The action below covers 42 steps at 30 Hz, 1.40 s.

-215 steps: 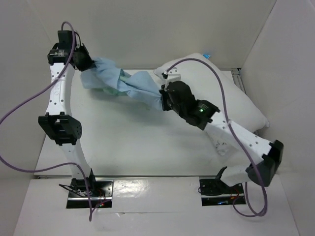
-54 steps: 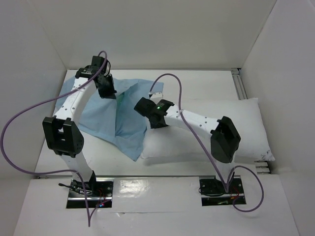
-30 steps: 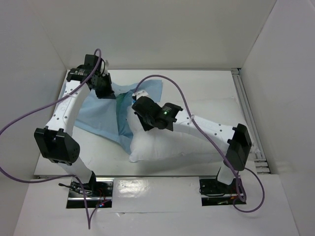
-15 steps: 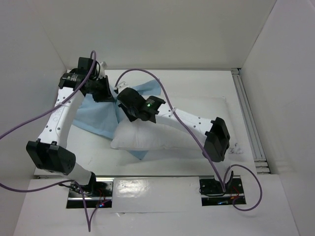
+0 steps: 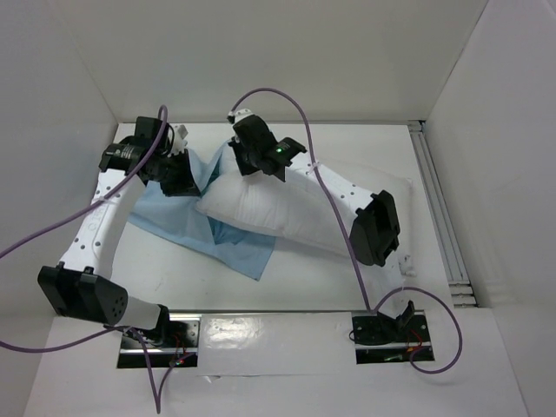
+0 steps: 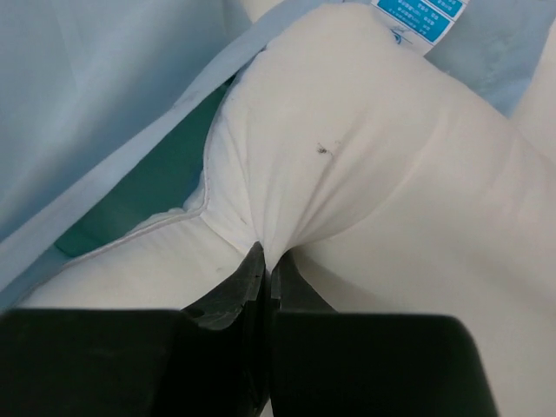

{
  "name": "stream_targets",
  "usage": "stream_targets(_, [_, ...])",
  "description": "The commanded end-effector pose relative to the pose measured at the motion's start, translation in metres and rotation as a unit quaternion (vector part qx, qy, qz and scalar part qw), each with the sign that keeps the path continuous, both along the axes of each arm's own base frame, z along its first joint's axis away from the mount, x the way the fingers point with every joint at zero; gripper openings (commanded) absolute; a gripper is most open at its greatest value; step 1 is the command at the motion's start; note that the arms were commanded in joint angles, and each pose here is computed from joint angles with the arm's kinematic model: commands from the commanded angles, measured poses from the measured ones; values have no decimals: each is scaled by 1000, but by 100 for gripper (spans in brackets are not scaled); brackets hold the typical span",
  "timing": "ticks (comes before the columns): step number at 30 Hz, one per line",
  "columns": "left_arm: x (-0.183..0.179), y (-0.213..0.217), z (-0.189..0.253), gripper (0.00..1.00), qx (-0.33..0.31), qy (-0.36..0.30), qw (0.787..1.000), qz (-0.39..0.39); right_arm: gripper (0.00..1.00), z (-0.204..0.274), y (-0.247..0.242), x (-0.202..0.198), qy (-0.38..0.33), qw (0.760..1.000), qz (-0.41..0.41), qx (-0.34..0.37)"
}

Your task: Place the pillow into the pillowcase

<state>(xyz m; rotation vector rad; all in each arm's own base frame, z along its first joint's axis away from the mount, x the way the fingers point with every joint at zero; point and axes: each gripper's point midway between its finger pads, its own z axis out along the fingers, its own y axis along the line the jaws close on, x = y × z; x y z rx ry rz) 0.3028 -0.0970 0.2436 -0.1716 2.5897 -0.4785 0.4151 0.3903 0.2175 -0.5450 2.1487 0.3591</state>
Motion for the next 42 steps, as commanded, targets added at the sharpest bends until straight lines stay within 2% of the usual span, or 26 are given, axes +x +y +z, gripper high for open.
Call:
stream_targets(1, [-16, -4, 3, 0, -10, -1, 1000, -16, 0, 21, 15, 25, -21, 997, -1, 70])
stream_targets(4, [-15, -8, 6, 0, -20, -4, 1000, -23, 1, 15, 8, 30, -2, 998, -6, 66])
stream_targets(7, [-13, -11, 16, 0, -30, -15, 999, -22, 10, 5, 20, 8, 2, 999, 9, 44])
stream_targets(9, [-8, -11, 24, 0, -31, -27, 999, -23, 11, 3, 14, 5, -2, 999, -3, 32])
stream_targets(10, [-8, -16, 23, 0, -42, -21, 998, -30, 0, -6, 14, 4, 8, 999, -9, 33])
stream_targets(14, [-8, -22, 32, 0, -57, -30, 997, -41, 0, -26, 10, 15, 8, 999, -44, 15])
stream_targets(18, [-13, -19, 37, 0, -54, -37, 997, -38, 0, -82, 3, 42, 56, 995, -84, -25])
stream_targets(22, [-17, -13, 29, 0, -38, -27, 999, -28, 0, -83, -18, 70, 63, 991, -122, -3])
stream_targets(27, [-21, -16, 29, 0, -47, -25, 998, -34, 0, -69, -29, 82, 63, 989, -133, 22])
stream_targets(32, [-20, -20, 21, 0, -53, -11, 997, -49, 0, -56, 6, 40, 56, 994, -88, 27])
stream_targets(33, [-21, -21, 22, 0, -57, -10, 997, -51, 0, -69, 18, 16, 66, 996, -65, 10])
stream_targets(35, [-18, -22, 20, 0, -59, -9, 997, -48, 0, -54, 21, -4, 54, 997, -58, 8])
stream_targets(37, [-15, -25, 20, 0, -65, -13, 996, -51, 0, -72, 18, -28, 73, 996, -55, 0])
stream_targets(38, [-15, -26, 19, 4, -69, -14, 996, -54, 0, -59, 21, -40, 70, 997, -41, 13])
stream_targets(39, [-13, -27, 15, 21, -69, -7, 996, -54, 0, -73, 15, -46, 80, 996, -46, 10])
stream_targets(40, [-9, -29, 14, 62, -71, -5, 996, -61, 0, -74, 16, -53, 82, 996, -45, 13])
stream_targets(41, [-6, -29, 12, 72, -71, -4, 996, -61, 0, -71, 13, -57, 85, 995, -49, 18])
stream_targets(42, [-2, -30, 11, 76, -74, -4, 996, -57, 0, -76, 11, -58, 87, 995, -50, 16])
